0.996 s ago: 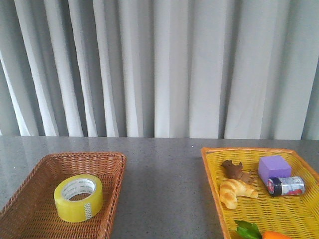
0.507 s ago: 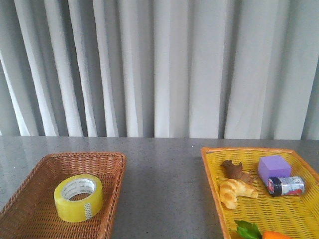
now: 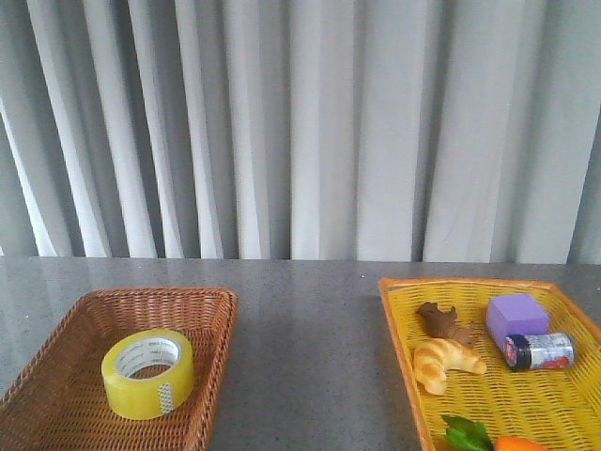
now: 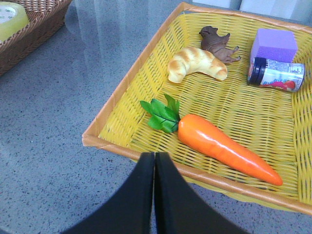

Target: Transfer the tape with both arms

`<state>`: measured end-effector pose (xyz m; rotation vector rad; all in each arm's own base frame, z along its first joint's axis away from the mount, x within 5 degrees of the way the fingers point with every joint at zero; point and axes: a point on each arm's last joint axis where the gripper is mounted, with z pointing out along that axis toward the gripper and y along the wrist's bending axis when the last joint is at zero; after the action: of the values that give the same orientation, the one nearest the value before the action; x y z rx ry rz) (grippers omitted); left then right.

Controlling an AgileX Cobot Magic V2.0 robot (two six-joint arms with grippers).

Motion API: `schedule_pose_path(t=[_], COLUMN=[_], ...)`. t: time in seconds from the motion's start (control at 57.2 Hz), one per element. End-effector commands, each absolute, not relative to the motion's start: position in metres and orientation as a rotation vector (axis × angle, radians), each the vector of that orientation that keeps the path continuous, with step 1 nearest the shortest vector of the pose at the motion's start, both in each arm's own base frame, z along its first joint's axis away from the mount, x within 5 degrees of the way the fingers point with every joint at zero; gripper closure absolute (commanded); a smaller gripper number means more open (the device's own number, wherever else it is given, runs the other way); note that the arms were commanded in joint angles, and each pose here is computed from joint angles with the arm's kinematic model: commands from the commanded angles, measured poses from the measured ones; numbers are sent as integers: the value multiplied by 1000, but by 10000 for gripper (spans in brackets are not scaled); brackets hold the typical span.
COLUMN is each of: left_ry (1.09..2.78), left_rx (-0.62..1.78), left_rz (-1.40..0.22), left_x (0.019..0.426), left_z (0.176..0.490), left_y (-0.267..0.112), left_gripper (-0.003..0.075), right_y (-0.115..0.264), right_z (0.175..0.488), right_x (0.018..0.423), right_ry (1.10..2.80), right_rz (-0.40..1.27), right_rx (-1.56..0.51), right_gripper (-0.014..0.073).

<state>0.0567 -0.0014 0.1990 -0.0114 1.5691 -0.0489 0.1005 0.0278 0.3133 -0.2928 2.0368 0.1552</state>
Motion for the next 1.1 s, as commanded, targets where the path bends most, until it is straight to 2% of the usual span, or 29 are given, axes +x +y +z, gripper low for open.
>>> schedule_pose_path(t=[0.0, 0.105, 0.297, 0.542, 1.083], left_ry=[1465, 1465, 1465, 1464, 1464], left_rx=[-19, -19, -19, -19, -19], left_rz=[-60, -60, -60, -60, -60], left_x=[55, 55, 55, 55, 55], left_z=[210, 210, 210, 210, 210], left_y=[-1, -1, -1, -1, -1], left_gripper=[727, 727, 727, 727, 727], right_y=[26, 18, 4, 1, 2], right_z=[326, 310, 260, 205, 202], right_x=[98, 87, 65, 56, 56], right_ry=[1912, 1818, 1569, 1495, 1512], right_rz=[135, 106, 53, 27, 28], right_rx=[-293, -228, -53, -10, -15], right_gripper=[602, 602, 602, 600, 599])
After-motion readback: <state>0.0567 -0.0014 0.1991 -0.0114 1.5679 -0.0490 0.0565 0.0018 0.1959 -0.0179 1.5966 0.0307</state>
